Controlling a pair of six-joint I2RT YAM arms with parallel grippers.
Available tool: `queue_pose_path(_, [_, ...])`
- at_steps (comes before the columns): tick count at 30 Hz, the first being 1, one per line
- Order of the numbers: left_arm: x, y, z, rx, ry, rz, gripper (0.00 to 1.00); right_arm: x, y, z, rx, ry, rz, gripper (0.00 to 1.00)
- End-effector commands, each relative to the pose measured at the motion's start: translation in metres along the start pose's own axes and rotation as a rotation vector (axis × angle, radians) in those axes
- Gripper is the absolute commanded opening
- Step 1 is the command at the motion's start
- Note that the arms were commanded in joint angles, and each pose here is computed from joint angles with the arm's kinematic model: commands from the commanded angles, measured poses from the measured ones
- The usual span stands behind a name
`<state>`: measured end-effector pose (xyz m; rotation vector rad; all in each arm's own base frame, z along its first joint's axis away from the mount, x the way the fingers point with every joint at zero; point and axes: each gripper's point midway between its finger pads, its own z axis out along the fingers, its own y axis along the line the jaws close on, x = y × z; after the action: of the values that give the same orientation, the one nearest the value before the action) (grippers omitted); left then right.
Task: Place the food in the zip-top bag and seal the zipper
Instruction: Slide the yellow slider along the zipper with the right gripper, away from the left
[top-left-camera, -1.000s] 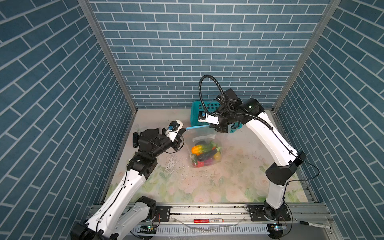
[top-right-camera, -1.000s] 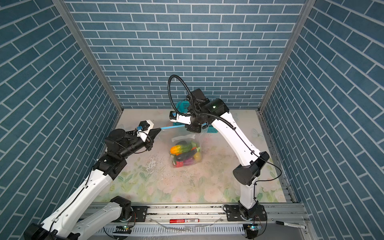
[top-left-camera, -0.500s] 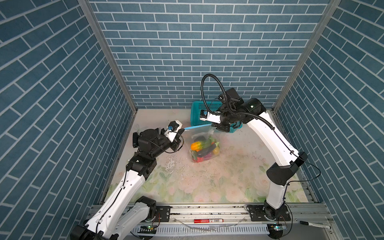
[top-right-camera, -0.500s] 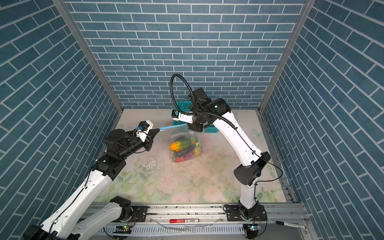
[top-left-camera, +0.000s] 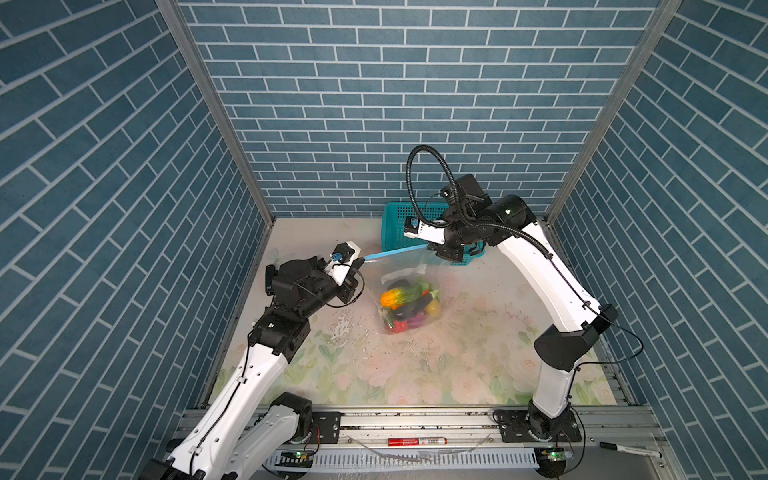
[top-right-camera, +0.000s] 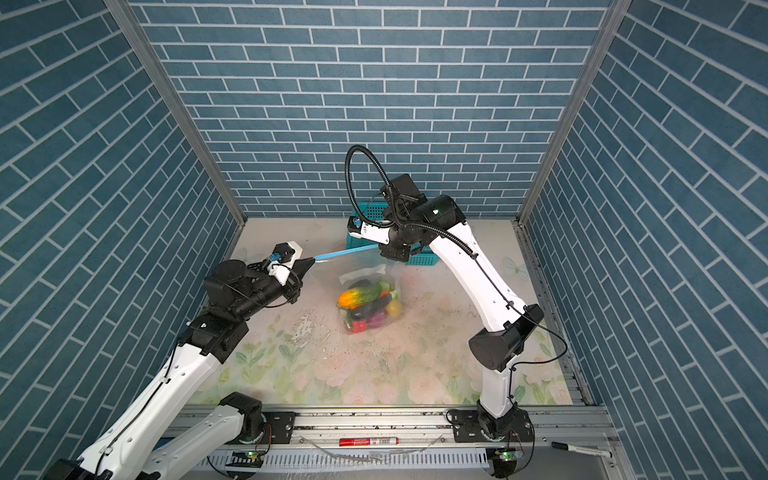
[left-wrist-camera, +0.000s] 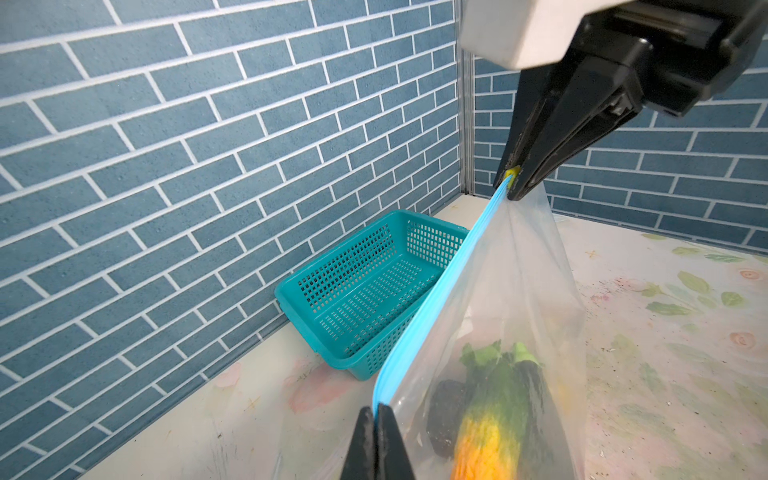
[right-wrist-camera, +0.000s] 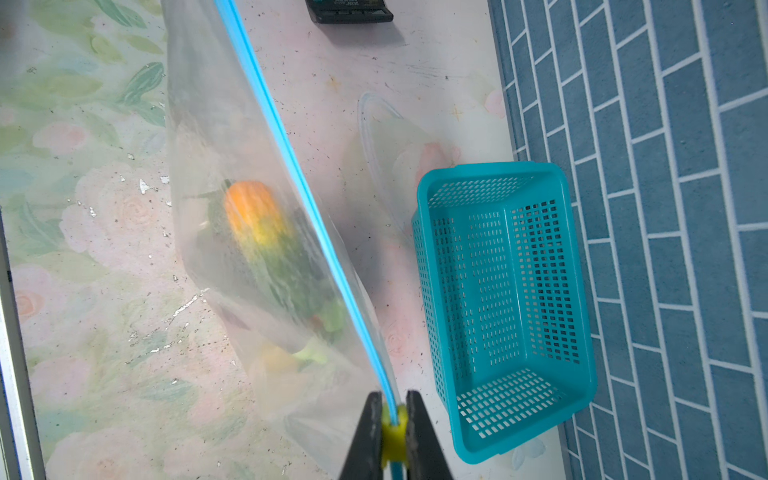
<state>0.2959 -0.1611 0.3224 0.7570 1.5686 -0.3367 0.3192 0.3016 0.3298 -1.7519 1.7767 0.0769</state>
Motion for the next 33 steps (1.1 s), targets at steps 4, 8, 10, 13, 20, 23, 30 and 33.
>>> queue_pose_path(4, [0.004, 0.024, -0.011, -0.119, 0.032, -0.004, 0.0, 0.031, -0.02, -0.027, 0.106, 0.086, 0.073, 0.0])
queue_pose_path(8, [0.004, 0.026, -0.011, -0.124, 0.035, -0.013, 0.0, 0.033, -0.021, -0.029, 0.11, 0.085, 0.077, 0.0])
queue_pose_path(10, [0.004, 0.027, -0.011, -0.125, 0.035, -0.014, 0.0, 0.035, -0.022, -0.031, 0.115, 0.089, 0.081, 0.0])
queue_pose_path(13, [0.003, 0.029, -0.01, -0.128, 0.036, -0.015, 0.0, 0.038, -0.025, -0.032, 0.125, 0.094, 0.087, 0.0])
queue_pose_path(20, [0.004, 0.031, -0.01, -0.133, 0.037, -0.017, 0.0, 0.044, -0.03, -0.034, 0.139, 0.107, 0.105, 0.0])
queue_pose_path(23, [0.005, 0.032, -0.009, -0.136, 0.04, -0.023, 0.0, 0.045, -0.03, -0.035, 0.139, 0.107, 0.108, 0.0])
queue_pose_path(30, [0.006, 0.034, -0.009, -0.141, 0.041, -0.03, 0.0, 0.053, -0.034, -0.036, 0.149, 0.129, 0.129, 0.0])
queue_pose_path(33, [0.007, 0.034, -0.008, -0.141, 0.041, -0.035, 0.0, 0.054, -0.034, -0.036, 0.149, 0.131, 0.136, 0.0])
